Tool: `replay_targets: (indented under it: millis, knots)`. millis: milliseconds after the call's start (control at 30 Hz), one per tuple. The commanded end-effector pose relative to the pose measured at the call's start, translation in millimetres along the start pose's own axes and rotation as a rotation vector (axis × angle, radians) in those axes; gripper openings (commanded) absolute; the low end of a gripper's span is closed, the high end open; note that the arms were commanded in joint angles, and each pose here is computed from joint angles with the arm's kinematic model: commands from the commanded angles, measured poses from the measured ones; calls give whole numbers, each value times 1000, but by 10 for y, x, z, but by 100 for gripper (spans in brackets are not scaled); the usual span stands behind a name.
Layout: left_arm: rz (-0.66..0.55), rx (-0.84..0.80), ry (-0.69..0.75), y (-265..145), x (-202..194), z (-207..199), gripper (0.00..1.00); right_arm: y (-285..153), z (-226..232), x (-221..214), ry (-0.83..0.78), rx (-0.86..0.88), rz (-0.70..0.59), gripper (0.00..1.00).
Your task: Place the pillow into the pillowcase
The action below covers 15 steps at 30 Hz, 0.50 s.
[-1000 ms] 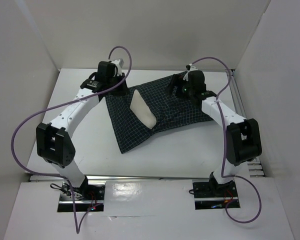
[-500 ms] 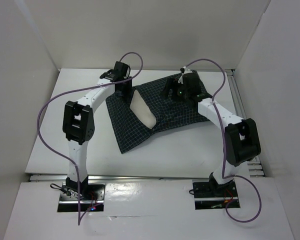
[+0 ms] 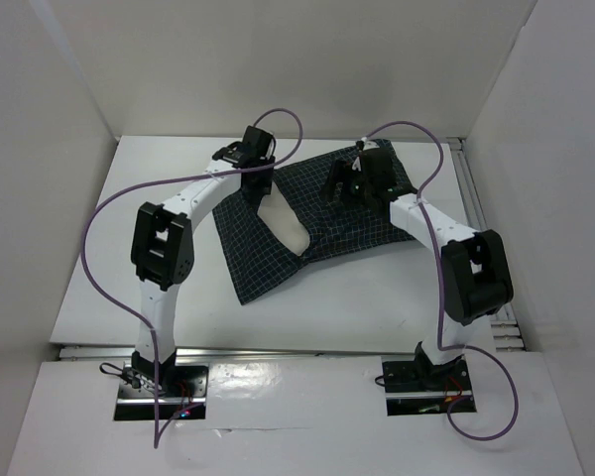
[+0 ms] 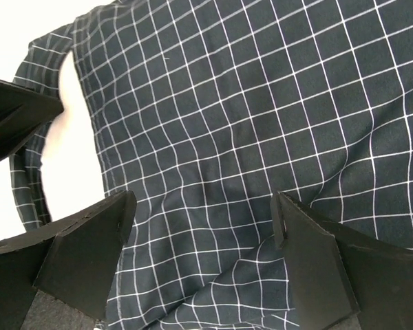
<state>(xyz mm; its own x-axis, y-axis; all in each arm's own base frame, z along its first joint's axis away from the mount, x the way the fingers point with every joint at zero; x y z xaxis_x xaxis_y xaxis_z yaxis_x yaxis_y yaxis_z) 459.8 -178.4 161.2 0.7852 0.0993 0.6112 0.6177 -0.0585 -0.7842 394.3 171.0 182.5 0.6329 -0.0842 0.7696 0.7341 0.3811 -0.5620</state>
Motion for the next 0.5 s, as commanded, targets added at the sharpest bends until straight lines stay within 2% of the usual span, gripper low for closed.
replay_targets:
  millis: [0,67,200,300,400,467]
  knots:
    - [-56,19,49,-213,92,-55,57,30,-19,-34,-15,-8,5,92]
    - [-70,49,57,-187,122,-29,58,30,-19,-34,-15,-8,5,92]
    - [2,101,80,19,-3,9,58,59,-29,-44,-24,-8,5,92]
    - [14,135,66,84,-42,36,42,59,-29,-44,-24,-8,5,92]
    - [36,131,70,121,-92,35,18,85,-40,-70,-23,-10,14,92]
    - [40,99,78,127,-89,-1,9,85,-40,-70,-23,-10,14,92]
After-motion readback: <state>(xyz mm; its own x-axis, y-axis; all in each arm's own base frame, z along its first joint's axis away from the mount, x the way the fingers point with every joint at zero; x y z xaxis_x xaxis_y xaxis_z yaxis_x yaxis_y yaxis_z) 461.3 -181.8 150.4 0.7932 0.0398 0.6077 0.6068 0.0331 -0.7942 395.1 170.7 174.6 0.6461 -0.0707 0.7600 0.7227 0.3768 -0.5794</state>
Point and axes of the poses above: each gripper's point midway between its finger pads, its own y axis out along the fingers, its own z axis along the line the jaws close on, x = y × z, the point moved 6 cm from there along -y, back along the fingers, and after that the axes turned 10 degrees about -y, right-handed, at the moved point
